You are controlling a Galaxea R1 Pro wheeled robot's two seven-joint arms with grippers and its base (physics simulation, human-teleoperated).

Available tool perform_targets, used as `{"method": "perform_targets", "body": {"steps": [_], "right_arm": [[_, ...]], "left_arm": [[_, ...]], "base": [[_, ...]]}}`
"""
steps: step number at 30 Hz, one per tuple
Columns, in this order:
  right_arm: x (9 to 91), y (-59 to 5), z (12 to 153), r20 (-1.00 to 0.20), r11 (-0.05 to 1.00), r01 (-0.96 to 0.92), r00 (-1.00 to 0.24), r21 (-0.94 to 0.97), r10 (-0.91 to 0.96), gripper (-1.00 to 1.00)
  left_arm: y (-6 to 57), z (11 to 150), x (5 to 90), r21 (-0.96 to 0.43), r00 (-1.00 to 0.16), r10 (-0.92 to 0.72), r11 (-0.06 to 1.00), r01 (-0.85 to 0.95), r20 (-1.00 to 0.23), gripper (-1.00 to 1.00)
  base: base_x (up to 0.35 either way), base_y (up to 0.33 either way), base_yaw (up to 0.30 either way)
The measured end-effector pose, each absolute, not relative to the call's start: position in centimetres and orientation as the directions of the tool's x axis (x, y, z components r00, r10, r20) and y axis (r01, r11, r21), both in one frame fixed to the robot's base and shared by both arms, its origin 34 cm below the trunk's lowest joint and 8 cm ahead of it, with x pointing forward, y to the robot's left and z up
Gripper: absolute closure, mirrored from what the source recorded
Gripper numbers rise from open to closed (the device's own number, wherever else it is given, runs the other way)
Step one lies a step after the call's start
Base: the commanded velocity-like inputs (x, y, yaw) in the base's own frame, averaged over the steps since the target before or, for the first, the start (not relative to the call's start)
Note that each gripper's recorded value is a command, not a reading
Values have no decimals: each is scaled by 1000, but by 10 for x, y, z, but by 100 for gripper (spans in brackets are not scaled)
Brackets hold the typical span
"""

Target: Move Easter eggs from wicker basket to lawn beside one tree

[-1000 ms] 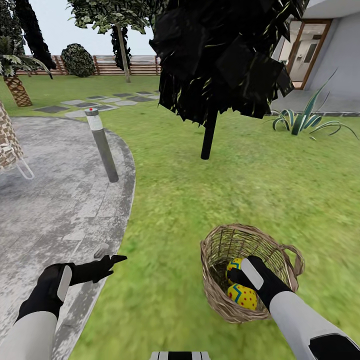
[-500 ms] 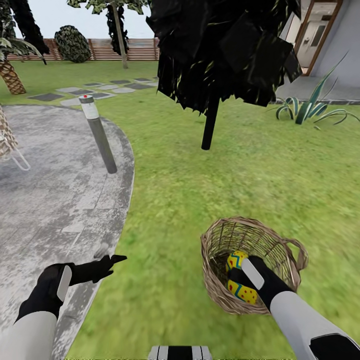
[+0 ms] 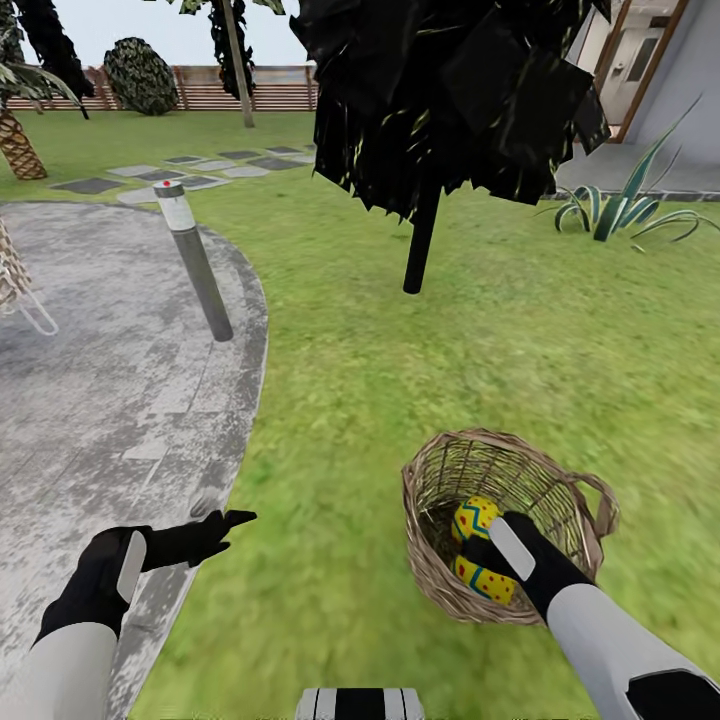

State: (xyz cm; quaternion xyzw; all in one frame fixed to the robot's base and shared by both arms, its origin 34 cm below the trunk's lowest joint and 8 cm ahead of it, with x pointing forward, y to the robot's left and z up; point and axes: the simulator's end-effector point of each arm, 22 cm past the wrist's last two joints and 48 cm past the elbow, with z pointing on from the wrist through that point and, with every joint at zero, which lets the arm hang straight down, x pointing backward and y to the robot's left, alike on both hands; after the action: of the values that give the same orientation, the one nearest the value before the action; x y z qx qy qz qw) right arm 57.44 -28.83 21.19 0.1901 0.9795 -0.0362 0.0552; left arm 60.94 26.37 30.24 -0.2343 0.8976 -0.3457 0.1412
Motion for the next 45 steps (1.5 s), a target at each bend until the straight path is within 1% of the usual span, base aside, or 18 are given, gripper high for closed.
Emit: {"method": "perform_targets", "body": {"steps": [31, 37, 45], "right_arm": [[554, -292, 170, -67, 922, 379, -925, -76, 375, -100], [560, -292, 168, -97, 919, 388, -919, -64, 382, -100], [562, -292, 169, -104, 919, 389, -918, -59, 382, -100]], "left_arm": [[264, 256, 590, -656, -855, -518, 652, -380, -18, -100], [264, 254, 589, -655, -855, -518, 652, -383, -15, -100], [264, 254, 589, -654, -855, -518, 652, -383, -15, -100]], "base": [[0, 0, 0], [0, 0, 0], [0, 0, 0]]}}
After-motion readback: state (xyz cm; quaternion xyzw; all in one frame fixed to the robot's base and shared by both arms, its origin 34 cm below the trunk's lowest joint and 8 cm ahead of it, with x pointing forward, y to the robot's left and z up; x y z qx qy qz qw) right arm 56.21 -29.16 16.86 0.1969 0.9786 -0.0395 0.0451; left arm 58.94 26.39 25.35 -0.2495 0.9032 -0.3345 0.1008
